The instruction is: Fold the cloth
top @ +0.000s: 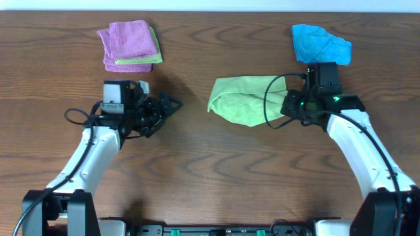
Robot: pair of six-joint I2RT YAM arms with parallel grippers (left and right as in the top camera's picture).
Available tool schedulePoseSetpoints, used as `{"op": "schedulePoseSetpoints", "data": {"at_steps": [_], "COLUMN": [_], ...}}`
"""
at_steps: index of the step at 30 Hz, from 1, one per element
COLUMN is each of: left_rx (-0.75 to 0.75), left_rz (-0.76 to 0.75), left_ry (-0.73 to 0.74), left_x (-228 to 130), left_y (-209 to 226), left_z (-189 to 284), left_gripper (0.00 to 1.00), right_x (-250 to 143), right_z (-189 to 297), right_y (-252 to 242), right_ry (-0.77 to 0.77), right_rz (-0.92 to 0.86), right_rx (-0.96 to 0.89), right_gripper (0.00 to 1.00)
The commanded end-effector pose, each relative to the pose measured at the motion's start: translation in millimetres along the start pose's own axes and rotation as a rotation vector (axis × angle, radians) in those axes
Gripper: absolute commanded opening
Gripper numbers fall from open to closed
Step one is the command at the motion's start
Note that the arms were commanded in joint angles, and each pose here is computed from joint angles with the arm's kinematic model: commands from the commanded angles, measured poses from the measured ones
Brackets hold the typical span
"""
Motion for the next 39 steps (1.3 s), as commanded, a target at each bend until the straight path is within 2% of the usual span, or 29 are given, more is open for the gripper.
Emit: {"op": "schedulePoseSetpoints", "data": {"at_steps": [1, 7, 8, 10, 12, 14, 17, 23, 28, 31, 39], "left_rx": [-0.005, 0.008, 0.004, -0.002, -0.007, -0.008, -0.008, -0.008, -0.005, -0.005, -0.005], "left_rz": [-0.019, -0.043, -0.041, -0.032, -0.036, -0.038, -0.038, -0.038, -0.038, -0.036, -0.023], "left_ry": [0.019, 0.017, 0.015, 0.010, 0.006, 0.005, 0.004, 0.004, 0.000, -0.003, -0.018], "left_x": [-7, -14, -14, -13, -12, -12, -12, -12, -11, -10, -4], "left_y": [-10, -16, -17, -19, -20, -21, -21, -21, -20, -20, -17], "left_z": [-7, -15, -15, -15, -15, -15, -15, -15, -15, -15, -11], "left_gripper": [0.95, 0.95, 0.95, 0.95, 0.95, 0.95, 0.95, 0.95, 0.95, 0.95, 0.95], "right_x": [7, 3, 2, 1, 0, -1, -1, -11, -34, -43, -58], "right_z": [8, 14, 15, 18, 18, 16, 14, 14, -13, -29, -54], "right_y": [-30, -63, -68, -78, -76, -62, -17, 52, 114, 136, 147], "right_ry": [-0.052, -0.041, -0.043, -0.043, -0.038, -0.019, 0.009, 0.043, 0.103, 0.135, 0.215], "right_rz": [0.004, -0.079, -0.085, -0.090, -0.089, -0.058, 0.061, 0.158, 0.265, 0.261, 0.235], "right_rx": [-0.178, -0.319, -0.344, -0.390, -0.381, -0.285, -0.002, 0.305, 0.437, 0.501, 0.548], "right_gripper": [0.01, 0.01, 0.07, 0.54, 0.63, 0.72, 0.73, 0.71, 0.71, 0.70, 0.68]}}
Point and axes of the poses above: each gripper's point midway between its finger pads, its own z axis back along the fingers, its own y axis along the line the jaws close on, x = y × z, the point moved 2 cm from there along z, back along the fingers, and after that the axes turned 5 degrees about z, right-handed, at the moved point
